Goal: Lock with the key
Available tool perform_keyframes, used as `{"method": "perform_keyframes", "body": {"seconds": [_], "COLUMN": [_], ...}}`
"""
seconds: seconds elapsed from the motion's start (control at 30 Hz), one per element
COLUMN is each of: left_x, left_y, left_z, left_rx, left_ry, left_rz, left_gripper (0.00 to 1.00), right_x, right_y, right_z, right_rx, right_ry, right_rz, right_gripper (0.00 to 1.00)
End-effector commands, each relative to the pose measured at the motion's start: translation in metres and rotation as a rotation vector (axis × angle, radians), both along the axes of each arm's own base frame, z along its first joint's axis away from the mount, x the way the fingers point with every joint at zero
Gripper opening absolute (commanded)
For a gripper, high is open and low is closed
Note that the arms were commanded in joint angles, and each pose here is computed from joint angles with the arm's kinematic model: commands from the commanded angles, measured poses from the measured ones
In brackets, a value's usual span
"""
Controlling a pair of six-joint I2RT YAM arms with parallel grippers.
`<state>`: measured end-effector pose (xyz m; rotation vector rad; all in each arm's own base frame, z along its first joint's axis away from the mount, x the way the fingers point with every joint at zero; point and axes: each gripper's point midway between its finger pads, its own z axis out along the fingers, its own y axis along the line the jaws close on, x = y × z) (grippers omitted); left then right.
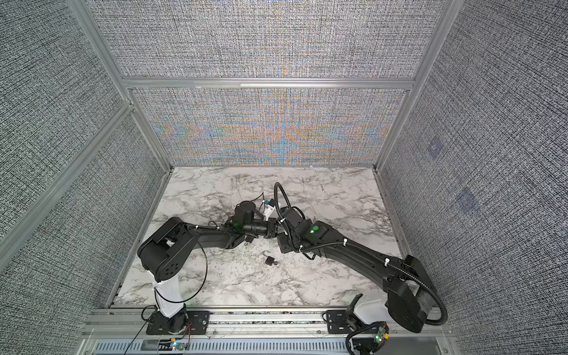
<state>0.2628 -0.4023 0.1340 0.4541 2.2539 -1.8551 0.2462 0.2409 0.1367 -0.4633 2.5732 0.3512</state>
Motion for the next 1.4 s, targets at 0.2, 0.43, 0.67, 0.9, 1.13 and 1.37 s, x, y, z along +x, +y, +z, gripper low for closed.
{"method": "perform_keyframes", "body": {"seconds": [0.2,0.43,0.67,0.9,1.13,1.37], "left_x": [0.017,0.031,0.051,0.072,0.082,0.084], "left_y": [0.001,-0.001,-0.005,-0.010,-0.015,-0.020], "left_z": [0.023,0.034,0.053,0.067,0.071,0.075], "left_rx": [-0.071,-0.080,-0.065,-0.026,-0.034,-0.017], "left_ry": [-0.043,-0.045,-0.057,-0.070,-0.022,0.001], "left_rz": [0.115,0.180,0.250,0.314,0.340,0.327], "left_gripper": [0.00,0.00,0.00,0.00,0.00,0.00], "right_x": [0.012,0.027,0.036,0.035,0.045,0.069], "right_y": [-0.024,-0.052,-0.052,-0.047,-0.048,-0.059], "right_z": [0.035,0.054,0.060,0.073,0.090,0.087], "right_rx": [0.254,0.380,0.415,0.477,0.406,0.358], "right_ry": [-0.092,-0.177,-0.232,-0.312,-0.416,-0.449], "right_rz": [-0.125,-0.216,-0.186,-0.101,-0.028,-0.030], "right_gripper": [0.55,0.55,0.55,0.54,0.54,0.54]}}
